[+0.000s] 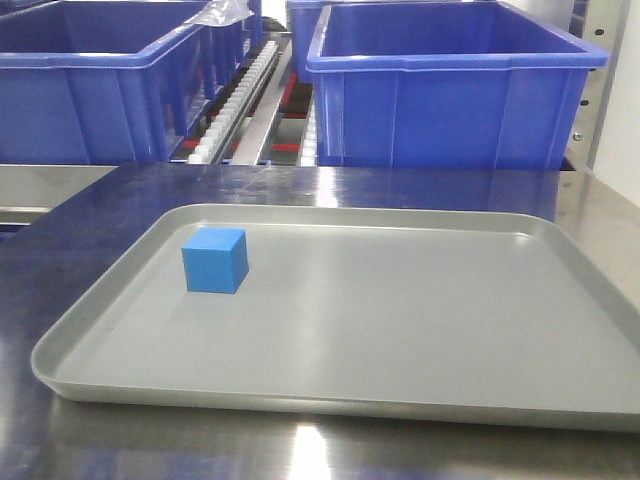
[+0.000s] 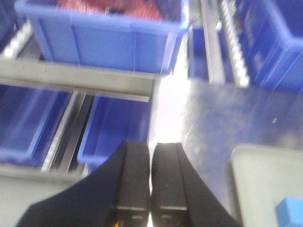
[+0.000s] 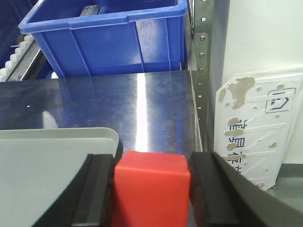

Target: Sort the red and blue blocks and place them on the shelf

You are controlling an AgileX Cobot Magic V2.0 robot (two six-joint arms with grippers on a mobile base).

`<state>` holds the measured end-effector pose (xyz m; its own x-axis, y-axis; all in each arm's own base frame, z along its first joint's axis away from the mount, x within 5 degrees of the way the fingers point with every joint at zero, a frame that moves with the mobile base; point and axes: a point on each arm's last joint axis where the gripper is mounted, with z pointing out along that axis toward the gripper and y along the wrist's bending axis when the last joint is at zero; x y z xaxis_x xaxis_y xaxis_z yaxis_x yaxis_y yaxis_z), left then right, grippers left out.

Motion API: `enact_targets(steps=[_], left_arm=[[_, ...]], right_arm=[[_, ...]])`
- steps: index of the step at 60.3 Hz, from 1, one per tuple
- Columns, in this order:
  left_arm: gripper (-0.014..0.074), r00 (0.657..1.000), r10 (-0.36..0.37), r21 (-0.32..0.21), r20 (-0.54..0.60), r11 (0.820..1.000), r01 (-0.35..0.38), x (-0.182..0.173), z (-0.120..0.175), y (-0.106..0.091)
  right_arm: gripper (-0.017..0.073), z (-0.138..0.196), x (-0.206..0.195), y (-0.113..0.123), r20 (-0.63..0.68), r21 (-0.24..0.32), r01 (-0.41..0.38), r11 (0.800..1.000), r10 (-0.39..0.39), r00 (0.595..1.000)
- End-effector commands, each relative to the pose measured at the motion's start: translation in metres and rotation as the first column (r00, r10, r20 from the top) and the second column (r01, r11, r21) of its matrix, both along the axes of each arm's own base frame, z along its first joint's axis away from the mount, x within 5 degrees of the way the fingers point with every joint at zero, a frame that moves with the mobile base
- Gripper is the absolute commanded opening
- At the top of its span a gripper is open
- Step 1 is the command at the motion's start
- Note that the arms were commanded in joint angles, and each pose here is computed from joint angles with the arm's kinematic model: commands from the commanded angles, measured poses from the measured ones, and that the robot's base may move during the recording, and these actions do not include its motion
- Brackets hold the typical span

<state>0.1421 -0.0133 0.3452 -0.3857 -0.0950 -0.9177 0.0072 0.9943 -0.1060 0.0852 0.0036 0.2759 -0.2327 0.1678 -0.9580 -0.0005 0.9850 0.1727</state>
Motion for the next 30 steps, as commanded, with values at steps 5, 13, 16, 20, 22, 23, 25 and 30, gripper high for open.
enact_targets(steps=[5, 13, 16, 20, 22, 23, 25, 30], left_arm=[[0.0123, 0.996, -0.019, -0.036, 0.081, 0.999, 0.022, 0.0012, 0.0164, -0.0032], [0.0123, 0.995, -0.021, -0.020, 0.098, 1.000, 0.023, 0.0016, 0.0177, -0.0028], [0.0123, 0.996, -0.018, -0.019, 0.086, 1.000, 0.020, 0.0013, 0.0167, -0.0026], [0.0123, 0.998, -0.014, -0.016, 0.061, 1.000, 0.015, 0.0011, 0.0144, -0.0021], [0.0123, 0.999, -0.013, -0.015, 0.052, 1.000, 0.014, 0.0016, 0.0135, -0.0021], [0.0123, 0.999, -0.013, -0.020, 0.045, 1.000, 0.014, 0.0026, 0.0126, -0.0025], [0.0123, 0.999, -0.013, -0.027, 0.041, 1.000, 0.014, 0.0025, 0.0123, -0.0027], [0.0123, 1.000, -0.011, -0.042, 0.004, 0.999, 0.011, 0.0043, 0.0085, -0.0036]], right_arm=[[0.0051, 0.0176, 0.0010, -0.0010, 0.117, -0.008, 0.010, 1.000, -0.009, 0.993], [0.0051, 0.0176, 0.0010, -0.0010, 0.117, -0.008, 0.010, 1.000, -0.009, 0.993], [0.0051, 0.0176, 0.0010, -0.0010, 0.117, -0.008, 0.010, 1.000, -0.009, 0.993], [0.0051, 0.0176, 0.0010, -0.0010, 0.117, -0.008, 0.010, 1.000, -0.009, 0.993], [0.0051, 0.0176, 0.0010, -0.0010, 0.117, -0.008, 0.010, 1.000, -0.009, 0.993], [0.0051, 0.0176, 0.0010, -0.0010, 0.117, -0.008, 0.010, 1.000, -0.009, 0.993], [0.0051, 0.0176, 0.0010, -0.0010, 0.117, -0.008, 0.010, 1.000, -0.009, 0.993], [0.0051, 0.0176, 0.0010, -0.0010, 0.117, -0.008, 0.010, 1.000, -0.009, 0.993]])
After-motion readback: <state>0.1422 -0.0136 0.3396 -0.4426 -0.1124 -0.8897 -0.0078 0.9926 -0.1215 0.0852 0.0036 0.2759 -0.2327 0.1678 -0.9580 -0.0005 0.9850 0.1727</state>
